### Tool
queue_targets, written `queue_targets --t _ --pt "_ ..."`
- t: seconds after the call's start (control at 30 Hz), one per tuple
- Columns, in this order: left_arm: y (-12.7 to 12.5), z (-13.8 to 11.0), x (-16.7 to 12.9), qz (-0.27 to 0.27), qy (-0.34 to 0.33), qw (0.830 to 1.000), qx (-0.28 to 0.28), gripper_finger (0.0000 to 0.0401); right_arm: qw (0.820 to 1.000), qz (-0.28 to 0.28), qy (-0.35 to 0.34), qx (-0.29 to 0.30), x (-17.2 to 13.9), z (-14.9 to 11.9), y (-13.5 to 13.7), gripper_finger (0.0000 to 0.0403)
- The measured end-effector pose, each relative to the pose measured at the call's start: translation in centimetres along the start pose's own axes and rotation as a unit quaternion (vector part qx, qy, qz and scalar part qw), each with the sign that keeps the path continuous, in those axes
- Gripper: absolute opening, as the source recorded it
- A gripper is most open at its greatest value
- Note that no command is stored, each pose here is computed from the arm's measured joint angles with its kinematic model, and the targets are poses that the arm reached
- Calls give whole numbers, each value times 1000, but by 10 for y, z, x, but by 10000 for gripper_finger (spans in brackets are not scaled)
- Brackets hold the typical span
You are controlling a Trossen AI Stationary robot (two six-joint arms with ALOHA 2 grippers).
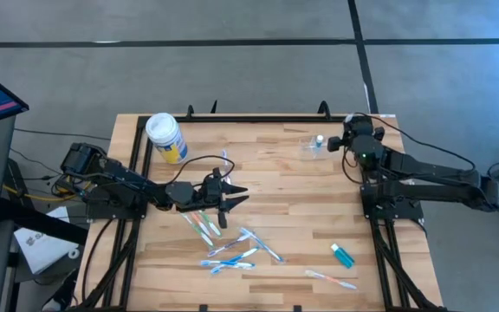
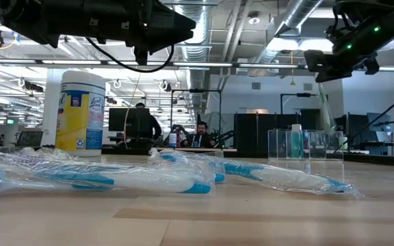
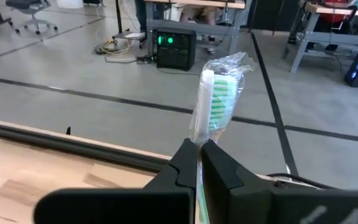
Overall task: Pick & Place toothbrushing station
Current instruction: Put the top green toothbrush into the right transparent organizer
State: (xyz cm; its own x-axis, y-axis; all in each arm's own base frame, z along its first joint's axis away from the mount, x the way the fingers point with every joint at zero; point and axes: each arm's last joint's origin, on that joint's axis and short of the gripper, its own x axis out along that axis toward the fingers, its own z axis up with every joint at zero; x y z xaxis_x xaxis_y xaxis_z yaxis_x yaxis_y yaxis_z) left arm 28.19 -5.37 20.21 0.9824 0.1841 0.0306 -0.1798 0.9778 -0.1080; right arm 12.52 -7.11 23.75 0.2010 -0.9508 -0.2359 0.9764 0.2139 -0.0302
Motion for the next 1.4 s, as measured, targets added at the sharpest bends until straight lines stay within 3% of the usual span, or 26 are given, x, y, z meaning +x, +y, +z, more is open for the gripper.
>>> queue_targets --t 0.57,0.93,1.4 --pt "0 0 0 0 0 1000 0 100 1000 -1 25 1 21 -5 10 0" --pt "0 0 0 0 0 1000 0 100 997 30 11 77 33 -36 -1 0" --pt "0 0 0 0 0 1000 0 100 996 16 33 80 37 -42 -8 5"
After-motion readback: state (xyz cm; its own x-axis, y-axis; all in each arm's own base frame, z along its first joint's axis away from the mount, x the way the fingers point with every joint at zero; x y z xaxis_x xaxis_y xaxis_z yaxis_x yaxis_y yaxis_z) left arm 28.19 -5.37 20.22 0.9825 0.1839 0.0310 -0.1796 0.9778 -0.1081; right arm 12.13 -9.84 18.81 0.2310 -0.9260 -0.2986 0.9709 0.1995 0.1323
